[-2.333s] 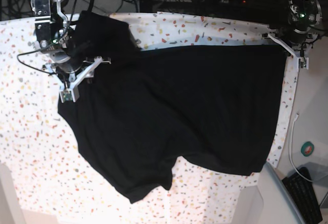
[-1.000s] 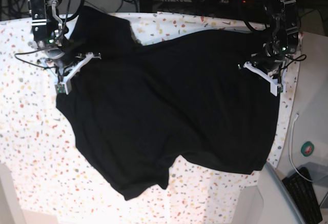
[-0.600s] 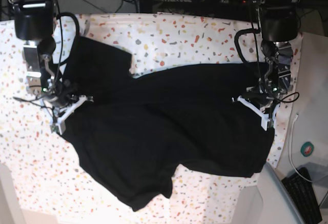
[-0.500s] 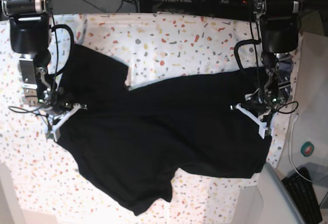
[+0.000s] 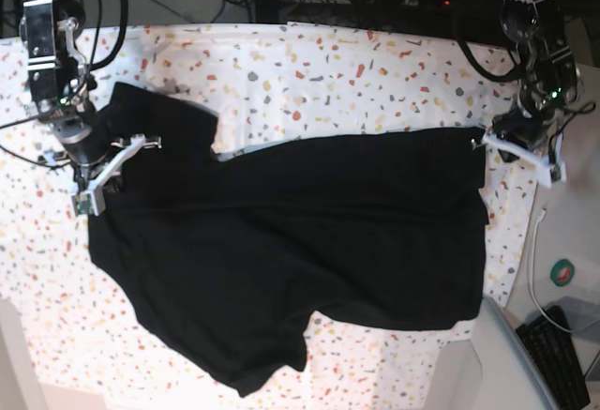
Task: Layout the t-shirt on the table in an organized manner, then fold the t-shirt properly
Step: 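Pull the held shirt edges apart with both grippers to flatten it, then regrasp the shirt edge with both grippers and drag it flat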
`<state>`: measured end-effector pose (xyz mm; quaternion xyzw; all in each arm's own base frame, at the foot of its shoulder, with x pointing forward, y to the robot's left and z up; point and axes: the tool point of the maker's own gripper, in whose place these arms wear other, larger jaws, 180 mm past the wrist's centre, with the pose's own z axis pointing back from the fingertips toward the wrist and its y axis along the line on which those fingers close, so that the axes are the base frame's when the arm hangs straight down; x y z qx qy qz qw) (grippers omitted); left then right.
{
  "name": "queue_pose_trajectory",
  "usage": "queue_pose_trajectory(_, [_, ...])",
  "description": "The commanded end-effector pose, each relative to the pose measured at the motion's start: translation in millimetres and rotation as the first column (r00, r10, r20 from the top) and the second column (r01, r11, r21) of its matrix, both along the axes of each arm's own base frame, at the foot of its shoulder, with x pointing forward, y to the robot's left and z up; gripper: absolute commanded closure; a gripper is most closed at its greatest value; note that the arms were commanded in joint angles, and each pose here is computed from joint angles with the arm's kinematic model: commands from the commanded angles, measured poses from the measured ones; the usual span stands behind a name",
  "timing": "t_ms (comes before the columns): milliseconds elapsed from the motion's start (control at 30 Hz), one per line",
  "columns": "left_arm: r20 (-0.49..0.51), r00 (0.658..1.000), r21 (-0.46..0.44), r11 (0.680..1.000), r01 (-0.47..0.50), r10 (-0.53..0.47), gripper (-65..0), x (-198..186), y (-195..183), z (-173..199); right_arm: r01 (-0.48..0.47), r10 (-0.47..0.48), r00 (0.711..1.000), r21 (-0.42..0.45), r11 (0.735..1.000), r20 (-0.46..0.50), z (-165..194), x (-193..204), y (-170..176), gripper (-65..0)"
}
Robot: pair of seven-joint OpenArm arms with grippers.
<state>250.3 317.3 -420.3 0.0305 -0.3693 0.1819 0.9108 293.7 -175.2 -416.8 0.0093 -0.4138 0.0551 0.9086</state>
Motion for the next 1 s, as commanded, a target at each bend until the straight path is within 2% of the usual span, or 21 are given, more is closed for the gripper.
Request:
queue_pose_trajectory(0, [0.071,0.997,-0.018,1.0,-0.015,0.016,0.0,1.3,7.5,15.6,0.002,-0.002,0.998,0.004,1.0,0.062,17.1,5.4,1.5,0.0])
queue_pose_trajectory(67, [0.066,0.996,-0.089,0.995,-0.05,0.056,0.0,-21.3,16.0,12.2,-0.005,0.004,0.998,0.02,1.0,0.064,20.3,-7.6,10.3,0.0])
queue_pose_trajectory(100, [0.062,0.996,-0.128,0.99,-0.058,0.066,-8.9,-29.2,15.5,9.6,-0.009,0.008,0.998,0.021,1.0,0.065,22.1,-12.6,12.3,0.0])
queue_pose_trajectory(167, [0.061,0.996,-0.176,0.983,-0.05,0.061,-25.8,-37.6,11.3,6.3,-0.02,0.019,0.998,0.024,1.0,0.056,21.0,-21.0,16.2,-15.0])
queue_pose_trajectory(233, [0.064,0.998,-0.188,0.982,-0.012,0.024,-40.2,-39.5,7.0,2.1,-0.018,0.016,0.999,0.04,0.999,0.048,18.1,-27.6,21.5,-29.7])
queue_pose_trajectory(300, [0.084,0.996,-0.206,0.978,0.023,-0.006,-47.7,-35.9,3.5,-4.4,0.004,-0.006,0.999,0.065,0.998,0.044,15.5,-28.8,26.0,-39.0])
queue_pose_trajectory(433, [0.087,0.996,-0.251,0.968,-0.007,0.03,-48.5,-29.9,4.5,-24.4,0.077,-0.079,0.997,0.066,0.995,0.016,4.9,-33.0,6.8,-38.1])
queue_pose_trajectory(533, [0.081,0.995,-0.278,0.96,-0.034,0.059,-48.5,-22.1,6.5,-33.4,0.165,-0.168,0.986,0.134,0.977,0.009,3.1,-34.7,-7.2,-38.3])
queue_pose_trajectory(600, [0.087,0.994,-0.287,0.957,-0.039,0.067,-48.5,-15.8,6.8,-33.9,0.227,-0.232,0.973,0.202,0.953,0.001,3.2,-37.7,-19.6,-38.3])
queue_pose_trajectory(733, [0.114,0.991,-0.311,0.95,-0.037,0.075,-48.5,0.1,-0.1,-31.9,0.344,-0.355,0.934,0.317,0.884,-0.024,0.6,-43.7,-50.9,-38.4])
queue_pose_trajectory(833, [0.076,0.997,-0.31,0.951,0.008,0.016,-48.4,7.4,-17.8,-44.8,0.416,-0.428,0.902,0.375,0.828,-0.058,-6.4,-50.7,-68.4,-38.7])
queue_pose_trajectory(900, [0.044,0.999,-0.297,0.954,0.031,-0.019,-45.6,8.7,-26.9,-54.0,0.423,-0.434,0.899,0.392,0.817,-0.067,-10.3,-53.3,-79.5,-38.7])
queue_pose_trajectory(967, [0.025,1.0,-0.309,0.951,0.026,-0.019,-36.5,7.7,-32.6,-61.8,0.372,-0.386,0.92,0.434,0.82,-0.06,-11.9,-50.7,-74.1,-38.4])
